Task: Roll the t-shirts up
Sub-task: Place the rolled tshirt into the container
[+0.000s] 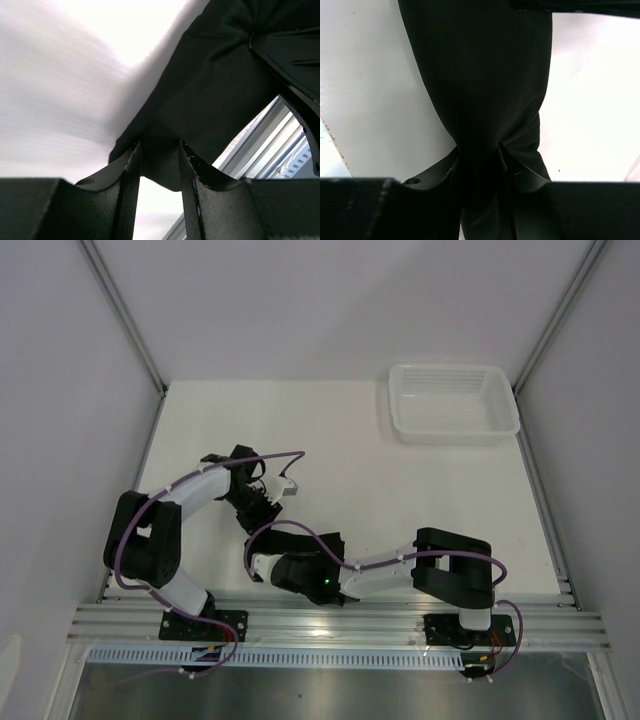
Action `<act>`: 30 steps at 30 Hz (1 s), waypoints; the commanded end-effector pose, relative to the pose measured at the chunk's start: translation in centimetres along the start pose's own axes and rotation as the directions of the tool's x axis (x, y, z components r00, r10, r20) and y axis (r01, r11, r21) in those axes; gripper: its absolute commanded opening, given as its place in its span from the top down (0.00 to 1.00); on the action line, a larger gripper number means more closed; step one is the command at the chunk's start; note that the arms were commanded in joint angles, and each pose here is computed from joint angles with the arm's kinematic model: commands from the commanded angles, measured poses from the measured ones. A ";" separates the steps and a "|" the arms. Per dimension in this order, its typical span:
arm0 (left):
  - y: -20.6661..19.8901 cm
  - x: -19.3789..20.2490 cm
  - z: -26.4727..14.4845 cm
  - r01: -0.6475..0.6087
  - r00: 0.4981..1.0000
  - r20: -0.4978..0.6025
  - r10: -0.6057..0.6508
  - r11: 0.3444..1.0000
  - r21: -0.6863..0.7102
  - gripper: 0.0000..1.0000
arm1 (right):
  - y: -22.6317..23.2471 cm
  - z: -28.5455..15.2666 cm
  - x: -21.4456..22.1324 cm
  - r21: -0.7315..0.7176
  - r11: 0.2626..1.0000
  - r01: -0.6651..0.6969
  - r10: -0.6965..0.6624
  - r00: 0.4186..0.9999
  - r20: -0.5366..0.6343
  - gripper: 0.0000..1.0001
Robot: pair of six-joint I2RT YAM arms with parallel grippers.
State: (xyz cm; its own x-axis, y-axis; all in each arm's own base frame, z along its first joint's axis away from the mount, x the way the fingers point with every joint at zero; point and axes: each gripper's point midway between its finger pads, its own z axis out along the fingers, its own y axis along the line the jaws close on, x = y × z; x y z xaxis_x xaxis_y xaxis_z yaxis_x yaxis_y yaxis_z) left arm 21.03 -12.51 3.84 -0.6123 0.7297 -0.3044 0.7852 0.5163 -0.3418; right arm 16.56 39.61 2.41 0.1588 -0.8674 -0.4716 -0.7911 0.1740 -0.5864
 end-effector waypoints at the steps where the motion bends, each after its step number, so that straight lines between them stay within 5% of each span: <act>1: 0.9 -1.4 -1.6 -0.035 0.999 0.037 0.036 0.999 -0.035 0.61 | 1.9 0.3 3.4 -0.057 0.997 0.052 -0.057 0.994 -0.093 0.70; 15: 0.3 -3.4 -5.5 -0.029 0.994 0.100 0.034 0.998 -0.058 0.58 | 1.4 -0.4 1.7 -0.116 0.993 -0.032 0.030 0.999 -0.019 0.99; 30: -1.3 -3.5 -6.6 -0.070 0.986 0.148 0.073 0.997 -0.022 0.58 | -0.5 -1.0 1.3 -0.166 0.974 -0.154 0.162 0.986 0.034 1.00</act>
State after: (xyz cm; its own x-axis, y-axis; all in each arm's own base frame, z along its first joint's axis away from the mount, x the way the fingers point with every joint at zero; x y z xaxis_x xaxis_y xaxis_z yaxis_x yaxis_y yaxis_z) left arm 22.79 -11.96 8.99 -0.6112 0.7005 -0.3683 0.7912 0.5293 -0.3064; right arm 17.19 38.46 3.01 0.0886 -0.8202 -0.5651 -0.8672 0.2156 -0.4488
